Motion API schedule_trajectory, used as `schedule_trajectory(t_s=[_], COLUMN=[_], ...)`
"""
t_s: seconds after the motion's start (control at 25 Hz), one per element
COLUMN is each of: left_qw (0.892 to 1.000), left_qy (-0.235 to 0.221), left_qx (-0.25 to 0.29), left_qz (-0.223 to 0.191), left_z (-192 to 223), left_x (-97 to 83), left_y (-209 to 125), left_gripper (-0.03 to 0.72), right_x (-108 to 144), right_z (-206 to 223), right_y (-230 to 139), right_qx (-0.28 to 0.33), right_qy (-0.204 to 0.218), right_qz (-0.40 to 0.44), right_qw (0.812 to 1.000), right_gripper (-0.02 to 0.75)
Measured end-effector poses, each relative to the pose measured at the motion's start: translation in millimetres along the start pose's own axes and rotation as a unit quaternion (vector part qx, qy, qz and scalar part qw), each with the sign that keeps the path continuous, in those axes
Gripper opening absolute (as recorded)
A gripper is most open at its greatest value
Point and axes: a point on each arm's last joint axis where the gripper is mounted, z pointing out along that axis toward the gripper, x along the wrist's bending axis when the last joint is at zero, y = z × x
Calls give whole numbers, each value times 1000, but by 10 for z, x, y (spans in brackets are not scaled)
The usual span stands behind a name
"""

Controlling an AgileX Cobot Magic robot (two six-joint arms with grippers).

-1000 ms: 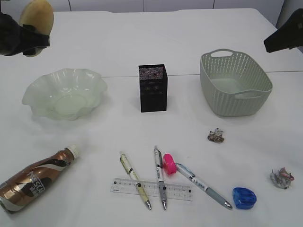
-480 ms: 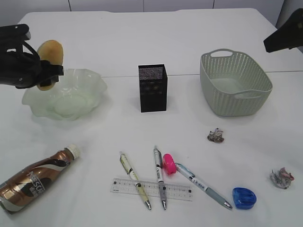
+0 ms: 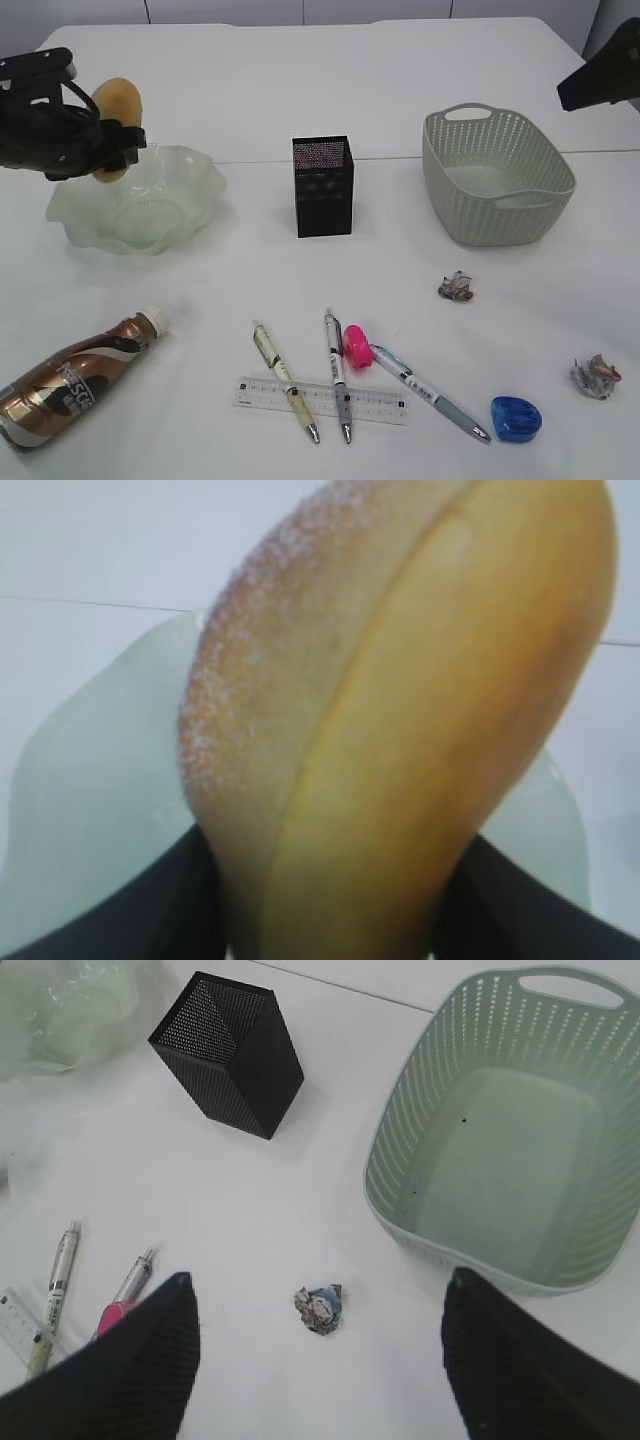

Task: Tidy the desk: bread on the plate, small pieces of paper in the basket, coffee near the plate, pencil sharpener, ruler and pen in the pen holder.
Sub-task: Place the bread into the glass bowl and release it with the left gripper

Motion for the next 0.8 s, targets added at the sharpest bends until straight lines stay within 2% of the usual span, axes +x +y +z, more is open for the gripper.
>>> schedule_trajectory(t_s=[0.2, 0.4, 0.6, 0.8], left_qw=[999, 998, 995, 993], left_qy=[-8, -24, -29, -46], left_qx=[12, 18, 19, 22], left_qz=[-29, -54, -96, -105], left_z=[93, 109, 109, 106], left_x=[-10, -49, -62, -93], left_y=[-55, -81, -80, -81], left_gripper=[452, 465, 474, 479], right_x=[0, 0, 0, 1], right_z=[0, 0, 0, 0], right_y=[0, 0, 0, -1], right_qx=[0, 0, 0, 1], right_qy=[0, 0, 0, 1], right_qz=[1, 6, 9, 9], right_qw=[1000, 1000, 1000, 1000], right_gripper=[582, 582, 582, 582])
